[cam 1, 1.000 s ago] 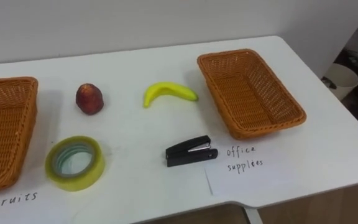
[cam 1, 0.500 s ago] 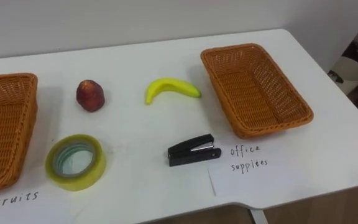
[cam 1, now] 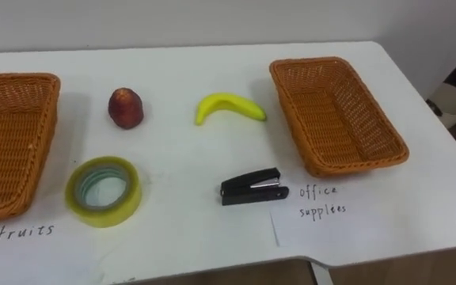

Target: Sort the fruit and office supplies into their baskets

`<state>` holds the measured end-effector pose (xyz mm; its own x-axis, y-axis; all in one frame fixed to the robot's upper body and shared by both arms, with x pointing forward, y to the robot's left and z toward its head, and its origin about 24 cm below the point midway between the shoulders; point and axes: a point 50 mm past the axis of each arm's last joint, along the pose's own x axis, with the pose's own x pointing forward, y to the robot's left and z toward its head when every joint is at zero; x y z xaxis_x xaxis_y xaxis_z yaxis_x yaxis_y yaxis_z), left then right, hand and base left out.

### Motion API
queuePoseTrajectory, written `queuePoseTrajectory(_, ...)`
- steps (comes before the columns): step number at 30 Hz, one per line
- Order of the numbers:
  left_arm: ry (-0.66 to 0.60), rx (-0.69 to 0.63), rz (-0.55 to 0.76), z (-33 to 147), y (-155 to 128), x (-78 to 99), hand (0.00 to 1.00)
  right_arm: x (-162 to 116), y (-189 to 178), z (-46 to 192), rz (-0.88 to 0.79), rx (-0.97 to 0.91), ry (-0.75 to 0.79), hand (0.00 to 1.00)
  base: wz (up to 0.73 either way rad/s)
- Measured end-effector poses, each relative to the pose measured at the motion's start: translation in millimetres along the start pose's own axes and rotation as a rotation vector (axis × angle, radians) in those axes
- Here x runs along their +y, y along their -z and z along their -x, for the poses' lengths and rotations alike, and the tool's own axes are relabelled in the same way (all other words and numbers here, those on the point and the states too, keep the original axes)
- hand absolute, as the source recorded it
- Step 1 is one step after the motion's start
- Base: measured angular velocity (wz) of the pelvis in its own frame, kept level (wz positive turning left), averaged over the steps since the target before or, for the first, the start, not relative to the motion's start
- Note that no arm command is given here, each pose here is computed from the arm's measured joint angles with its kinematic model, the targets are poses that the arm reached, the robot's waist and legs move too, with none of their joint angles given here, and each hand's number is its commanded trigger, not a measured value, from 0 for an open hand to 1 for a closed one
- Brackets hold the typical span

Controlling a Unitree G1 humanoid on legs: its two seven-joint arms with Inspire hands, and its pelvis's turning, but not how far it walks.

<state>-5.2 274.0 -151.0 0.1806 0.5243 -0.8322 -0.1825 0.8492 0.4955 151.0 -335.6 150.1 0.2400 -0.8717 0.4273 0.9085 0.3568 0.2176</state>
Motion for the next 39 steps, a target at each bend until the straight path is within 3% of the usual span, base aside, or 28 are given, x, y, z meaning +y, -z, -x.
queuePoseTrajectory(6, 0.009, 0.022, -0.048, -1.2, 2.9, -1.7, 0.00, 33.2, -32.6, -1.7, -0.013, -0.203, -0.175, 0.00, 0.10)
queuePoseTrajectory(12, 0.013, 0.013, -0.052, -1.9, -1.2, -3.3, 0.00, 55.1, -46.5, 3.0, -0.019, -0.279, -0.354, 0.00, 0.05)
queuePoseTrajectory(24, 0.100, -0.027, -0.145, -4.0, -11.7, -7.1, 0.00, 88.1, -48.0, 26.1, 0.087, -0.349, -0.745, 0.00, 0.00)
queuePoseTrajectory(39, 0.123, -0.021, -0.226, -5.0, -12.5, -6.5, 0.00, 110.3, -37.0, 54.4, 0.206, -0.334, -1.100, 0.00, 0.05)
